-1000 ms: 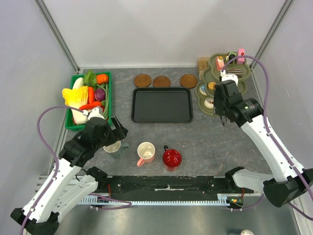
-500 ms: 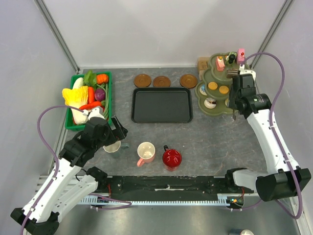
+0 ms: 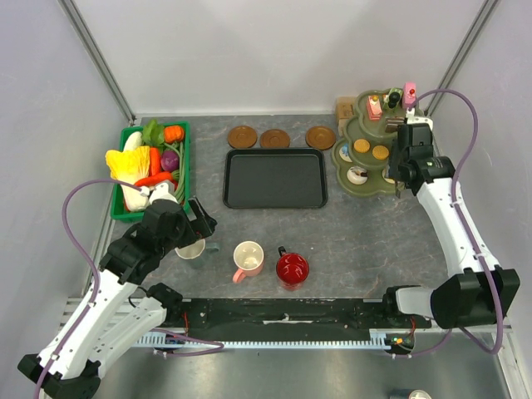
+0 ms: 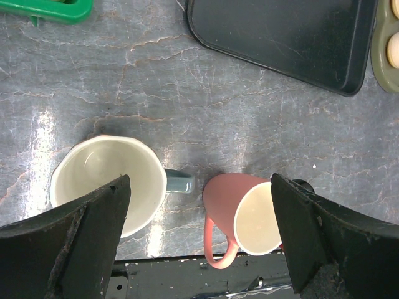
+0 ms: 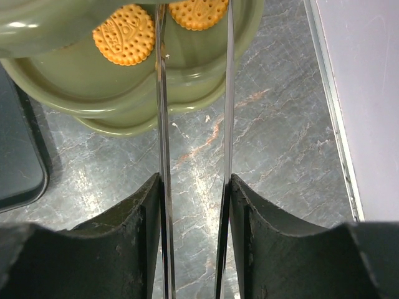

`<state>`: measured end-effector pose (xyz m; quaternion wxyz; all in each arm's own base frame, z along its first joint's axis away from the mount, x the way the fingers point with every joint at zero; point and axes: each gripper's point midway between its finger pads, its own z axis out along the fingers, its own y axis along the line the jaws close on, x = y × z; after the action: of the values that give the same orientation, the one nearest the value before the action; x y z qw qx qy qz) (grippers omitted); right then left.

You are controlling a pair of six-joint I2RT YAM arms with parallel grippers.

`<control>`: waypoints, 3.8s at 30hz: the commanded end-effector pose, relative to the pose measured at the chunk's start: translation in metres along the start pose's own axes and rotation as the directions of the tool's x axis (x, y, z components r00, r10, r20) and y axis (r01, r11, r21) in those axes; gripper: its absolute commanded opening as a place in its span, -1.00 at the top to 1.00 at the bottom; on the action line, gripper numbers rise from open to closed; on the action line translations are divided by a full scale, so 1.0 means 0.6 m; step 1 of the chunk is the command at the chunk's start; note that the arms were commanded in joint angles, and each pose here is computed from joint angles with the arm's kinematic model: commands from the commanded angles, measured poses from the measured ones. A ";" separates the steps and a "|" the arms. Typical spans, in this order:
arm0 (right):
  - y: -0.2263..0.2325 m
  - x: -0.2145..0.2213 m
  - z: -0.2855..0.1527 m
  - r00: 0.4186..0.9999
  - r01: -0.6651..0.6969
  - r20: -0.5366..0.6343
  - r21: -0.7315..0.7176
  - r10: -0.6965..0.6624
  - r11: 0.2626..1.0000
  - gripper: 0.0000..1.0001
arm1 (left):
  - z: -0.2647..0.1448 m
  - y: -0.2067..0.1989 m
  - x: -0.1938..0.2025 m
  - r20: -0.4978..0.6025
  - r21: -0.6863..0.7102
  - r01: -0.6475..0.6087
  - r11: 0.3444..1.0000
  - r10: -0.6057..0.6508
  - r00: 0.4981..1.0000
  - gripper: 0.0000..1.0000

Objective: Serve the afternoon tea

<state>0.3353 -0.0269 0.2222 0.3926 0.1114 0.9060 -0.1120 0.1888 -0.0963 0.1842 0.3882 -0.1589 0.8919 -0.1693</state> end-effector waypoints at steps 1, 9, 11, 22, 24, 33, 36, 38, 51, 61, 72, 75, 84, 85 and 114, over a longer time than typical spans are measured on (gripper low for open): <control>-0.006 -0.009 0.015 1.000 -0.005 0.030 0.013 0.005 1.000 -0.02 | 0.001 -0.003 -0.017 0.051 0.011 -0.020 1.000 0.019 0.998 -0.99; -0.011 -0.006 0.015 1.000 -0.003 0.027 0.020 0.002 1.000 -0.15 | 0.002 -0.004 -0.015 0.046 0.012 -0.019 1.000 0.018 0.999 -0.99; -0.012 -0.006 0.014 1.000 -0.004 0.027 0.023 0.003 1.000 -0.16 | 0.002 -0.004 -0.015 0.046 0.014 -0.018 1.000 0.018 0.999 -0.99; -0.021 -0.018 -0.015 0.998 -0.017 0.066 0.018 0.016 1.000 -0.26 | 0.002 -0.004 -0.013 0.042 0.019 -0.018 1.000 0.017 0.999 -0.99; -0.024 -0.015 -0.021 0.997 -0.020 0.069 0.019 0.018 1.000 -0.27 | 0.001 -0.005 -0.011 0.038 0.021 -0.019 1.000 0.018 0.999 -0.99; -0.024 0.027 -0.065 0.998 -0.051 0.027 -0.040 0.052 0.998 -0.22 | -0.001 -0.008 -0.011 0.044 0.039 -0.016 0.999 0.014 0.999 -0.99; -0.008 0.043 -0.095 0.998 -0.062 0.010 -0.131 0.064 0.990 -0.21 | -0.001 -0.011 -0.012 0.047 0.049 -0.015 0.999 0.013 0.999 -0.99; 0.017 0.053 -0.121 0.998 -0.065 0.010 -0.246 0.069 0.967 -0.19 | 0.000 -0.014 -0.011 0.045 0.062 -0.014 0.998 0.011 0.999 -0.99; 0.149 0.170 -0.162 0.990 -0.138 -0.120 -0.688 0.075 0.712 -0.20 | 0.006 -0.046 0.008 -0.009 0.167 -0.013 0.986 0.015 1.000 -0.99; 0.149 0.266 -0.074 0.968 -0.161 -0.250 -0.533 0.028 0.830 -0.15 | 0.023 -0.039 0.025 -0.026 0.160 0.021 0.987 -0.018 1.000 -0.99; 0.162 0.336 -0.016 0.970 -0.116 -0.242 -0.342 0.032 0.933 -0.20 | 0.031 -0.036 0.035 -0.048 0.154 0.027 0.988 -0.020 0.999 -0.99; 0.157 0.351 -0.006 0.969 -0.107 -0.245 -0.312 0.029 0.944 -0.22 | 0.030 -0.036 0.038 -0.051 0.160 0.032 0.987 -0.024 0.998 -0.99; 0.160 0.369 -0.003 0.968 -0.098 -0.251 -0.336 0.011 0.937 -0.96 | 0.027 -0.026 0.046 -0.065 0.140 0.039 0.989 -0.030 0.997 -0.99; 0.160 0.365 -0.005 0.970 -0.099 -0.242 -0.339 0.015 0.936 -0.96 | 0.025 -0.027 0.045 -0.065 0.142 0.038 0.989 -0.029 0.997 -0.99; 0.255 0.149 -0.281 0.930 0.312 0.364 -0.855 0.049 0.414 -0.96 | -0.043 -0.054 -0.013 -0.006 0.174 0.022 0.984 -0.021 1.000 -0.99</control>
<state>0.2449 0.0985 0.2296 0.5534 0.0099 0.8161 0.1666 0.1786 -0.1180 0.2123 0.3965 -0.1297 0.8731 -0.2524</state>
